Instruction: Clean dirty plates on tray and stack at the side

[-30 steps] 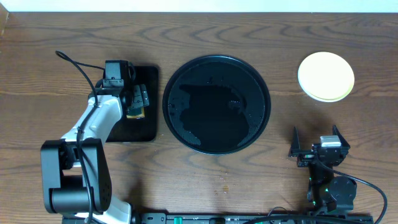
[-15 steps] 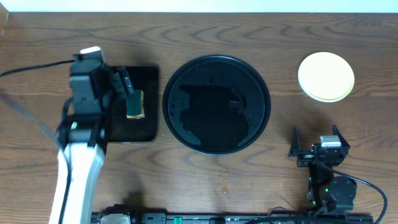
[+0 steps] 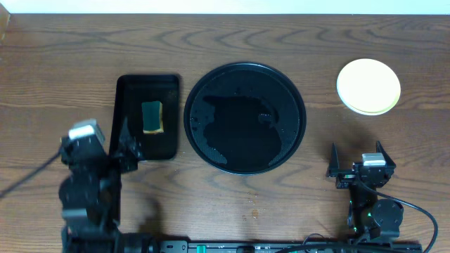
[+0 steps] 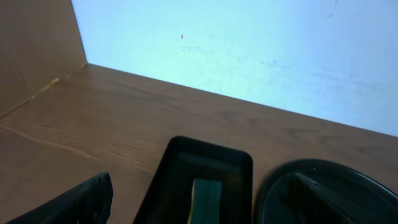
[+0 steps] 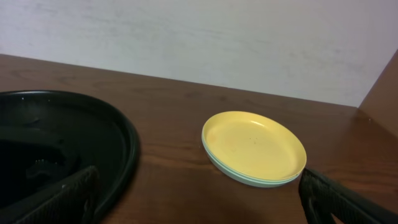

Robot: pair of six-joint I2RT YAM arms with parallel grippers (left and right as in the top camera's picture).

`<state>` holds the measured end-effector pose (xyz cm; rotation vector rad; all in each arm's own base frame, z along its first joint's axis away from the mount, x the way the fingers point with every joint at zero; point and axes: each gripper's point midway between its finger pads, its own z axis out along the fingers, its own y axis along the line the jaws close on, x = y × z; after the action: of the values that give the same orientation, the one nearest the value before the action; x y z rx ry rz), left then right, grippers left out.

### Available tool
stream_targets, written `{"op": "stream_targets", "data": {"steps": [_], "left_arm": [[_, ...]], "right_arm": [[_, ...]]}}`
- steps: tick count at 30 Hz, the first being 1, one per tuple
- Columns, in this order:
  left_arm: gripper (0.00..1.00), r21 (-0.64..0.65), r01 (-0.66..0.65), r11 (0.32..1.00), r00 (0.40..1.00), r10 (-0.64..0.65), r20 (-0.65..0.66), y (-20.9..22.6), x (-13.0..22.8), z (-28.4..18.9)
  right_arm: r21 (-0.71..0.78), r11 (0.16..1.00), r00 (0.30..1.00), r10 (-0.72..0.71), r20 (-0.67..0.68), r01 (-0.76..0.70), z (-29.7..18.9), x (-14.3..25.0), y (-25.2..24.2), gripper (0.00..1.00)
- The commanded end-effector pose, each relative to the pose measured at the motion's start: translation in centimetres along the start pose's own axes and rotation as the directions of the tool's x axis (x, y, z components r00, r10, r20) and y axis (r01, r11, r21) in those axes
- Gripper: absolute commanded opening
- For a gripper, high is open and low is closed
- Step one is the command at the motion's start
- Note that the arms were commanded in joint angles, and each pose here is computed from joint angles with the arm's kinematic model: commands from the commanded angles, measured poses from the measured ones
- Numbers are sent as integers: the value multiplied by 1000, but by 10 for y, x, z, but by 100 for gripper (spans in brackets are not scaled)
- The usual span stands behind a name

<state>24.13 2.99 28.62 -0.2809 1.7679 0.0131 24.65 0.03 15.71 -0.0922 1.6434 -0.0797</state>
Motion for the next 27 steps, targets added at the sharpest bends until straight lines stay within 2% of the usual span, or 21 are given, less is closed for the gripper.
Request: {"op": "stream_targets", "data": {"steps": [1,4,7,11,14,20,27], "left_arm": [[90,31,19,999,995,-22,101,0,3,-9],[89,106,23,994,963,-51,263,-9,-13,-15],[90,189,28,982,902,-107,419,-18,-29,-24],[90,264,102,959,836,-227,500,-17,-25,-26],[90,277,126,952,833,-253,491,-15,-7,-19],[89,256,135,957,867,-239,437,-9,37,-2],[90,157,158,975,968,-185,169,0,111,27]], "right_arm": [[20,1000,1000,21,-2,-20,0,1,-5,99],[20,1000,1000,21,-2,-20,0,1,-5,99],[20,1000,1000,21,-2,-20,0,1,-5,99],[20,1000,1000,21,-2,-20,0,1,-5,99],[20,1000,1000,21,-2,-20,0,1,-5,99],[20,1000,1000,21,-2,-20,0,1,-5,99],[20,1000,1000,21,-2,-20,0,1,-5,99]]}}
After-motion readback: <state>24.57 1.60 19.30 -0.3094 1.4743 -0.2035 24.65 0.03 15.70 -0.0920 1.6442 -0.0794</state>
